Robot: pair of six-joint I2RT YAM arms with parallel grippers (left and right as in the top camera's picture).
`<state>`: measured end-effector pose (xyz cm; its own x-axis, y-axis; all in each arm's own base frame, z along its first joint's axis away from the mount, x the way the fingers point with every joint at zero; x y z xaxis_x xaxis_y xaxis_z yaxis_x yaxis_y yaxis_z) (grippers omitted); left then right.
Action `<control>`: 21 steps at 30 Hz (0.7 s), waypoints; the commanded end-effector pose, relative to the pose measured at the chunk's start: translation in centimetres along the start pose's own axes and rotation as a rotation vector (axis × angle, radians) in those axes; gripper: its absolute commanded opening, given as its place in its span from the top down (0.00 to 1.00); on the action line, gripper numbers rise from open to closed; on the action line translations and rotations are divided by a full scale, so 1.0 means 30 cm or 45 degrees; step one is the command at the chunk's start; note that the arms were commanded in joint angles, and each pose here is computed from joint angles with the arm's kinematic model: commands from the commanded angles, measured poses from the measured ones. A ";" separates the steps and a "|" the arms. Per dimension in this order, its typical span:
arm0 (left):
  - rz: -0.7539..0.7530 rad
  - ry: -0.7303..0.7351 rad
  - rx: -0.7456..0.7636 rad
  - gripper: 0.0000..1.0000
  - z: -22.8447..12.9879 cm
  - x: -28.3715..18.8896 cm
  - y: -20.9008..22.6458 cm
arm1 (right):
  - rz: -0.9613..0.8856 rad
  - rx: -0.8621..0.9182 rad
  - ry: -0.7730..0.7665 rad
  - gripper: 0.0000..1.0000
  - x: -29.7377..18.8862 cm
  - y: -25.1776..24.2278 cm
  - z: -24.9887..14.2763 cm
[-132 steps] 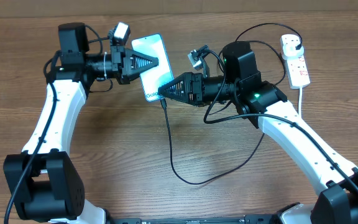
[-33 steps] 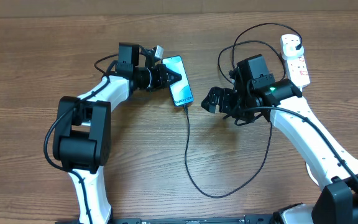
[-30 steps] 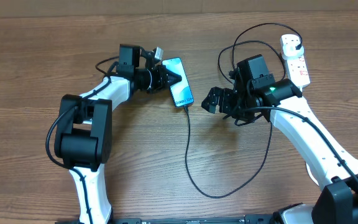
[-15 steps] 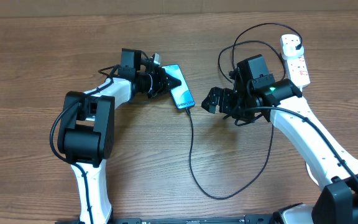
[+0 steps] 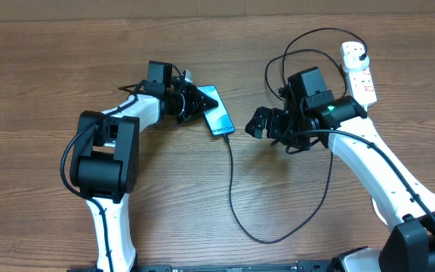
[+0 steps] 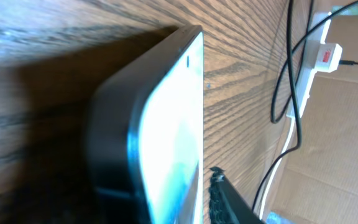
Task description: Plug charger to phone and switch on socket
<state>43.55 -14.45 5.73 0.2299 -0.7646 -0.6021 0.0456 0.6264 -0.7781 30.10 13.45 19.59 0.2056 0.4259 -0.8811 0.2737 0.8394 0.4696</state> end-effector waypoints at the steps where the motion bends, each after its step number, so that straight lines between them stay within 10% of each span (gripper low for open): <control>1: 0.016 -0.009 0.012 0.77 0.005 0.006 -0.009 | 0.014 -0.011 -0.036 0.00 -0.023 0.015 0.012; 21: 0.230 0.031 -0.060 0.43 -0.035 -0.005 0.059 | 0.014 -0.012 -0.036 0.00 -0.023 0.015 0.012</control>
<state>43.17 -14.25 6.75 0.2041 -0.7457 -0.6343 0.0112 0.6496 -0.7602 30.11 13.46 19.60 0.2057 0.4264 -0.8808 0.2742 0.8389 0.4701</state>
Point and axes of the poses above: each gripper's point midway between its finger pads, its own x axis out along the fingers, its own y axis along the line the jaws close on, z = x × y, the point moved 8 cm from there along -x, back along the fingers, and after that the axes turned 12 degrees about x, right-handed, at the moved point
